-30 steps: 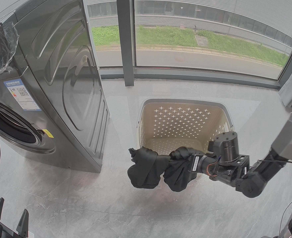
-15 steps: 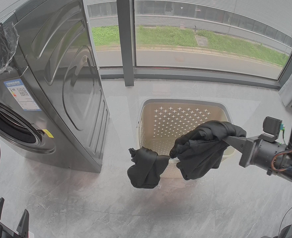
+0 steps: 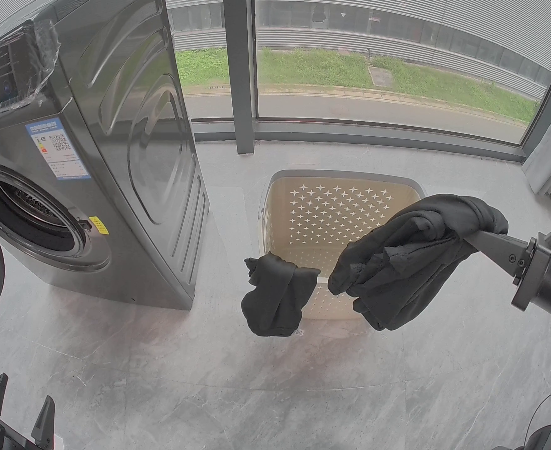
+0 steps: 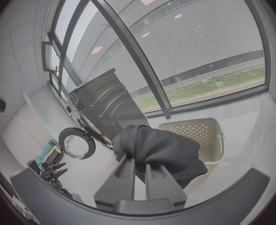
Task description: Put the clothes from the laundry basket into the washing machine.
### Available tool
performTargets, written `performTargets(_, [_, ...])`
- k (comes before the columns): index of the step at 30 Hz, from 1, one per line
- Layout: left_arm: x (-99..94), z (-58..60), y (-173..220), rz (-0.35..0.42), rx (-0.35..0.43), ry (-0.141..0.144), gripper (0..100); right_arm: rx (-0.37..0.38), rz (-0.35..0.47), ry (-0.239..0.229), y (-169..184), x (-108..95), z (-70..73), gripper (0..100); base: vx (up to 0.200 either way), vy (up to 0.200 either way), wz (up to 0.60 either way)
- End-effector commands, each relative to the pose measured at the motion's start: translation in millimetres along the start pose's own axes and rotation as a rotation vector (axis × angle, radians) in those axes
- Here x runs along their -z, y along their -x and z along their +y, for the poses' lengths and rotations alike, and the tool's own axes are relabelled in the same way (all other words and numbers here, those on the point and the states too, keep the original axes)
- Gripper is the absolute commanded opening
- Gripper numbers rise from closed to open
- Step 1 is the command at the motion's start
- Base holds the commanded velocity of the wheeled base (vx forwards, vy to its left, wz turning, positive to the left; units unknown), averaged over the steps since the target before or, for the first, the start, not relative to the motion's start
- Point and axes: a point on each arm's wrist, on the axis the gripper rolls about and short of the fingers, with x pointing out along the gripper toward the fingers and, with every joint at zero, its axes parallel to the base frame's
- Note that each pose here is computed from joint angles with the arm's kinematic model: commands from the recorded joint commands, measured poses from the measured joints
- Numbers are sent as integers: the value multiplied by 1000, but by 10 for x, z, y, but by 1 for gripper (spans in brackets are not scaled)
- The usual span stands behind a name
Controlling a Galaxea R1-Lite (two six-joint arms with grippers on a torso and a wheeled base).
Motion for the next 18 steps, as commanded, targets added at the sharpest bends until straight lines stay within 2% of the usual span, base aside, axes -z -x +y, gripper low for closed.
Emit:
performTargets(1, [41,1,-4,5,0,0,100,-10,0,-1,32,8,4,0,-200,0,0])
performTargets(2, [41,1,-4,5,0,0,100,-12,1,-1,32,9,6,0,-200,0,0])
performTargets(11, [43,0,-4,7,1,1,100,-22,20,-2,28,44,1,0,0,0,0])
performTargets(18, [40,0,-3,7,1,1,100,-26,15,-2,35,36,4,0,0,200,0])
